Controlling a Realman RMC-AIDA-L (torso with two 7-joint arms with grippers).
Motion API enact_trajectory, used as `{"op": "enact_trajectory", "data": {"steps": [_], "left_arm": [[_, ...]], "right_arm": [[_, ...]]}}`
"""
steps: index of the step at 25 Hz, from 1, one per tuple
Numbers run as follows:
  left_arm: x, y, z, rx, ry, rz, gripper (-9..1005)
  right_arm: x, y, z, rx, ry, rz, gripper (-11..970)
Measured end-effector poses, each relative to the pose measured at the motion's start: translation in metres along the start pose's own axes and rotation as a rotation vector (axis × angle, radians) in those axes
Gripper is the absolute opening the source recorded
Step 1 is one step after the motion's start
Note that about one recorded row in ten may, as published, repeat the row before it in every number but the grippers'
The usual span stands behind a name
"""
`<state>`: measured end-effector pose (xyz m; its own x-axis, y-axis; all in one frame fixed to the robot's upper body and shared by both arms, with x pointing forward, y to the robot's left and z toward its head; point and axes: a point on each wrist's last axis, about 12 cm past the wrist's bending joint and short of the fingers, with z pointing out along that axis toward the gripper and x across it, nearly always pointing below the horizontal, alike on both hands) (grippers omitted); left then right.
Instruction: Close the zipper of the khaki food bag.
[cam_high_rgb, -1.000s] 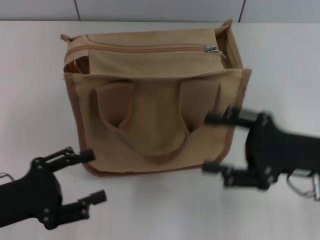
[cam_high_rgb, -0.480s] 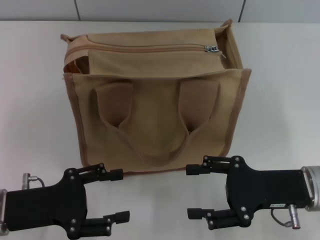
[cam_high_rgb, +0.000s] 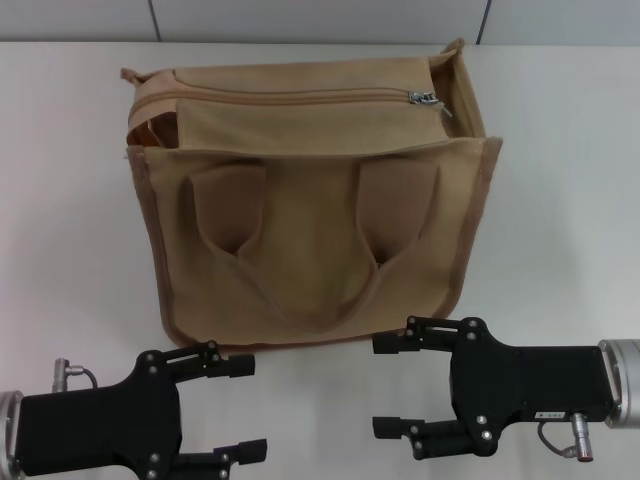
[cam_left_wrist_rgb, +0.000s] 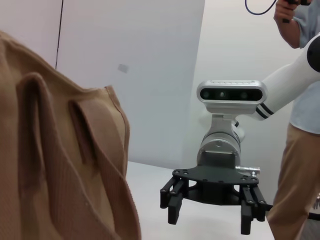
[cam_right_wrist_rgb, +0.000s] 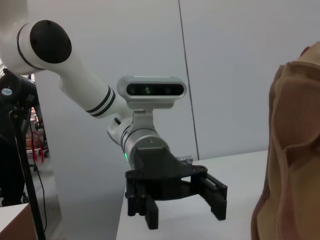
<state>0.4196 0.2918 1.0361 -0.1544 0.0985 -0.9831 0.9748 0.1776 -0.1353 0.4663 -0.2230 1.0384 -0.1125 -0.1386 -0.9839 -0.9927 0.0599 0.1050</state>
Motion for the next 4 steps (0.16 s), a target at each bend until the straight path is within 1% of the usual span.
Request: {"op": "enact_trajectory", "data": {"steps": [4], "left_arm": [[0.0007,-0.0009,0.0007,0.004,0.001,0.002,773]], "right_arm": [[0.0003,0.0002,-0.0006,0.008,-0.006,0.004,768]]}}
